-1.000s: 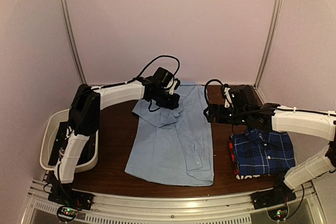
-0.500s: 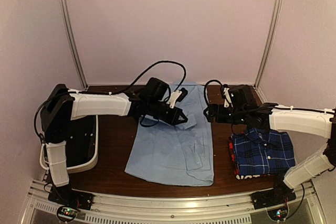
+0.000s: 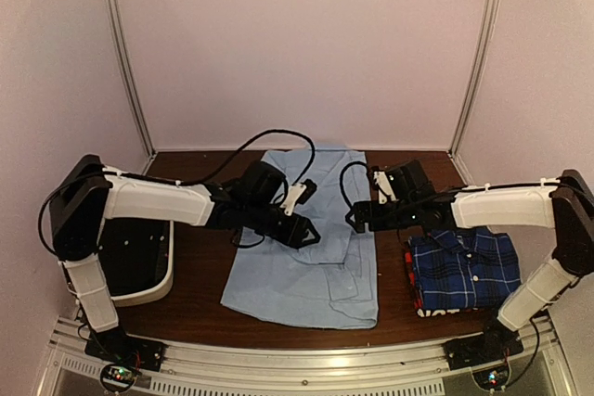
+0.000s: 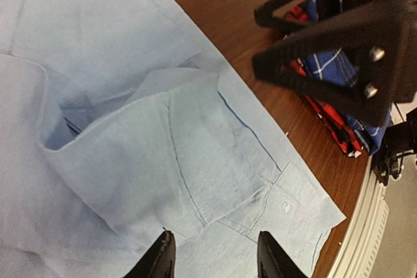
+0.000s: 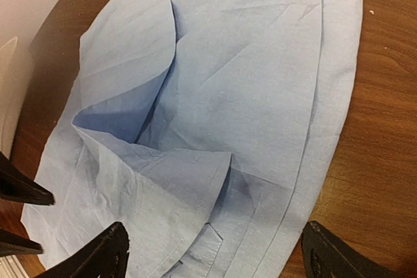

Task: Fold and stack the long sleeve shirts
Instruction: Place the sleeve of the 1/3-folded shirt, then pick up the sleeve from the 1/3-folded shirt.

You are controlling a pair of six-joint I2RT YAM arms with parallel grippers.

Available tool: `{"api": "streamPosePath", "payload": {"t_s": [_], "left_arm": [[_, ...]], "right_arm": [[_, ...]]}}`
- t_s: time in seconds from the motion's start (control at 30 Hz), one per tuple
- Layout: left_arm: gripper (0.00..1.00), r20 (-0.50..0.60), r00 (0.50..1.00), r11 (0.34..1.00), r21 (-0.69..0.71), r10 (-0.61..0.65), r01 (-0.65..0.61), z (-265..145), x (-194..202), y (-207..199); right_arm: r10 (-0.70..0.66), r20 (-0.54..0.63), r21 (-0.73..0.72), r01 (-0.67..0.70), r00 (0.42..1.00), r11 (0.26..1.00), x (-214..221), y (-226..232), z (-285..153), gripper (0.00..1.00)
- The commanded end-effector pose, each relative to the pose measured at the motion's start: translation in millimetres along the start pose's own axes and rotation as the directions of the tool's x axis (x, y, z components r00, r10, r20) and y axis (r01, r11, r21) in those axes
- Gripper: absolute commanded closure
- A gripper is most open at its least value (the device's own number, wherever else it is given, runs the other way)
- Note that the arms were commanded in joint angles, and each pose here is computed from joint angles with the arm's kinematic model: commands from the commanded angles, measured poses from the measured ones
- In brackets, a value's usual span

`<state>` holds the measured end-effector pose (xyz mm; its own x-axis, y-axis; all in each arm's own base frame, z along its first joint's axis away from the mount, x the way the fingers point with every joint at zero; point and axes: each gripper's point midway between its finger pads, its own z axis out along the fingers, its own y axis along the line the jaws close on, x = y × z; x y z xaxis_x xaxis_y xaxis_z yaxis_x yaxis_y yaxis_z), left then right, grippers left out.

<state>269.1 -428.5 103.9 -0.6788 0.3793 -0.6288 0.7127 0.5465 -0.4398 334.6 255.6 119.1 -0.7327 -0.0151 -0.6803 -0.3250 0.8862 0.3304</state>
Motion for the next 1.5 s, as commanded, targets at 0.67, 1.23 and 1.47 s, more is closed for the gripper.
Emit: {"api": "streamPosePath", "payload": {"t_s": [0.67, 1.23, 1.47], "left_arm": [[0.52, 0.135, 0.858, 0.755, -0.422, -0.495, 0.502, -135, 91, 105], [0.49, -0.043, 0.793, 0.736, -0.406, -0.607, 0.541, -124, 179, 81], [0.55, -0.084, 0.780, 0.732, -0.421, -0.620, 0.536, -113, 192, 73]], "right_arm": [[-0.385, -0.154, -0.275, 0.335, 0.910, 0.901, 13, 47, 66, 0.21], [-0.319, -0.135, -0.354, 0.255, 0.938, 0.900, 22, 68, 45, 0.85], [-0.261, -0.050, -0.387, 0.222, 0.964, 0.895, -8, 88, 20, 0.98]]}}
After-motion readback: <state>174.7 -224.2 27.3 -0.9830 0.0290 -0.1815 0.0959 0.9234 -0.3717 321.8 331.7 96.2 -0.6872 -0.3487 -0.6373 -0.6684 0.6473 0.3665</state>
